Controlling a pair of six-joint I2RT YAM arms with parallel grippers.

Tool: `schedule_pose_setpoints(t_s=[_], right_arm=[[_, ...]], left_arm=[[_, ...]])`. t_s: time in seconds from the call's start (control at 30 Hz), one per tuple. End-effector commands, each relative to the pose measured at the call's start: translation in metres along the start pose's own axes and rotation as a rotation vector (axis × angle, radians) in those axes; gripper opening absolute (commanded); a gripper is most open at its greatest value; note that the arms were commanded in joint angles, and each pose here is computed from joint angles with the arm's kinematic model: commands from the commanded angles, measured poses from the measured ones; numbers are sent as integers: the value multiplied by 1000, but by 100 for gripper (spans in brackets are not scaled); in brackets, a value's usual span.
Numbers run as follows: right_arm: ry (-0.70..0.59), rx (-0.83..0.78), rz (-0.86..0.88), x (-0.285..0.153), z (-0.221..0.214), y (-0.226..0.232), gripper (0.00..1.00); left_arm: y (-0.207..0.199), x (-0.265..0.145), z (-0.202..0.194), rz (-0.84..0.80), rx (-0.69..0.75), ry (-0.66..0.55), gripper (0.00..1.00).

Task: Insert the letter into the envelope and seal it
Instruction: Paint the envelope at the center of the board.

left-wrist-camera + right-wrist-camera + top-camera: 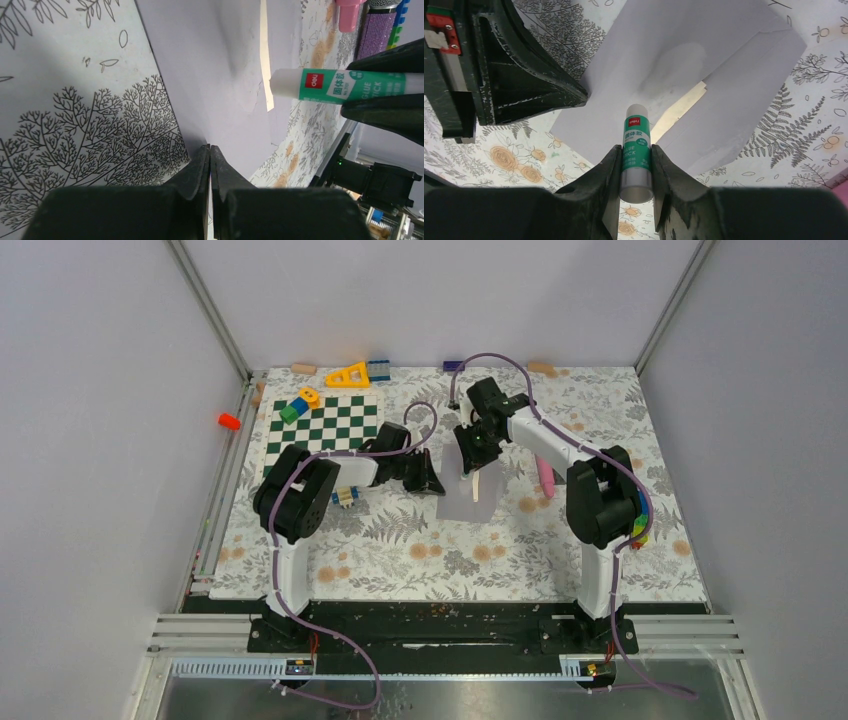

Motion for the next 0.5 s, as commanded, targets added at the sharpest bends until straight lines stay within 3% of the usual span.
schedule_pose_setpoints(t_s=[0.0,0.47], right_arm=[[-7,-3,-78,0,2,-5,0],[0,-40,-197,21,13,-22,0]], left_arm=[[-1,5,9,50,32,-6,0],[6,10,6,88,31,12,0]])
Point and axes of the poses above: each gripper's point midway between its finger pads, its own x axis out along the fingers, its own y axis along the line the jaws close on, z = x × y, the point moved 5 cm from there along -x, back along the fingers, and after that the axes turned 10 degrees about x, right-handed, at the moved point
